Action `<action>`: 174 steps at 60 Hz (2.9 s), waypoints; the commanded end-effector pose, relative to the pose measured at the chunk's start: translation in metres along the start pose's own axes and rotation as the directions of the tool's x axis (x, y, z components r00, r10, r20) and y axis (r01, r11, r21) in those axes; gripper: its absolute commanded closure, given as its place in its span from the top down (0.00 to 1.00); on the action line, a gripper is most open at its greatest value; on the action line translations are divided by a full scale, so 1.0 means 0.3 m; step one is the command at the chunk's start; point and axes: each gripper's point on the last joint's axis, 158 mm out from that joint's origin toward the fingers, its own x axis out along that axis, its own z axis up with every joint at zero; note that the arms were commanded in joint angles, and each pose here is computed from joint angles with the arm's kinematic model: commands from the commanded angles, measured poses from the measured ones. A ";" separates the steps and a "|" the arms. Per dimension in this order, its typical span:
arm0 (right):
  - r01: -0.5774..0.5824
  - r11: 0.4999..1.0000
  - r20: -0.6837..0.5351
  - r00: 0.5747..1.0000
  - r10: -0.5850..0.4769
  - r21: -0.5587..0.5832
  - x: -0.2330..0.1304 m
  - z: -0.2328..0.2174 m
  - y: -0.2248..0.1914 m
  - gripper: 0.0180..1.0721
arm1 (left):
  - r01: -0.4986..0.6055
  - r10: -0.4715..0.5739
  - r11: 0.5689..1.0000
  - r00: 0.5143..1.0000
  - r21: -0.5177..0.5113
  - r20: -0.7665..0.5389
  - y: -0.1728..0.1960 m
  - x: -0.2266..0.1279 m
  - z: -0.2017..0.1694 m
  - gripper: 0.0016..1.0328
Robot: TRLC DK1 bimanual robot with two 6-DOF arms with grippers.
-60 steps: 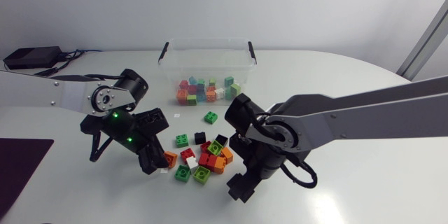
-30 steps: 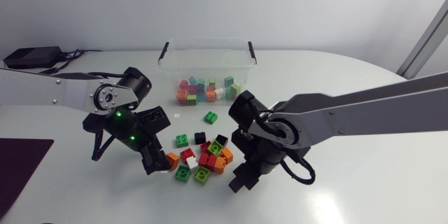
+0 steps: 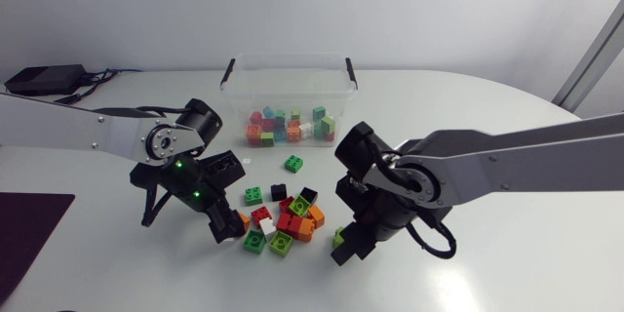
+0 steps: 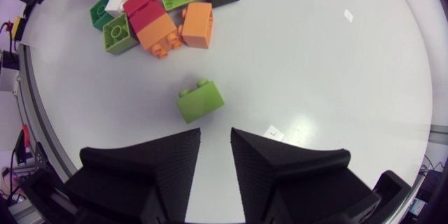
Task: Place the duplo bricks in the container
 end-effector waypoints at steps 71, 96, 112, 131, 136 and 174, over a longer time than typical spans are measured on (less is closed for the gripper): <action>-0.061 0.879 -0.070 0.997 0.032 -0.474 0.095 0.049 0.036 0.81 | 0.006 -0.006 1.000 1.000 -0.009 -0.015 -0.027 -0.002 -0.022 0.92; -0.090 0.882 -0.036 0.996 0.082 -0.463 0.060 0.061 0.033 0.29 | 0.004 -0.005 0.999 1.000 -0.042 -0.014 -0.048 0.002 -0.014 0.92; -0.061 0.901 0.044 0.995 0.088 -0.430 -0.038 0.071 0.037 0.28 | -0.092 0.090 0.993 0.996 -0.077 -0.027 -0.020 0.013 -0.029 0.91; -0.025 0.923 0.128 0.988 0.080 -0.384 -0.132 0.064 0.024 0.28 | -0.129 0.126 0.984 0.992 -0.127 -0.030 -0.061 0.023 -0.017 0.83; -0.016 0.927 0.147 0.986 0.077 -0.375 -0.155 0.054 0.017 0.28 | -0.127 0.123 0.982 0.992 -0.139 -0.036 -0.062 0.030 -0.016 0.74; 0.042 0.947 0.259 0.965 0.045 -0.320 -0.328 0.077 -0.047 0.28 | -0.134 0.129 0.974 0.991 -0.181 -0.039 -0.038 0.019 -0.018 0.30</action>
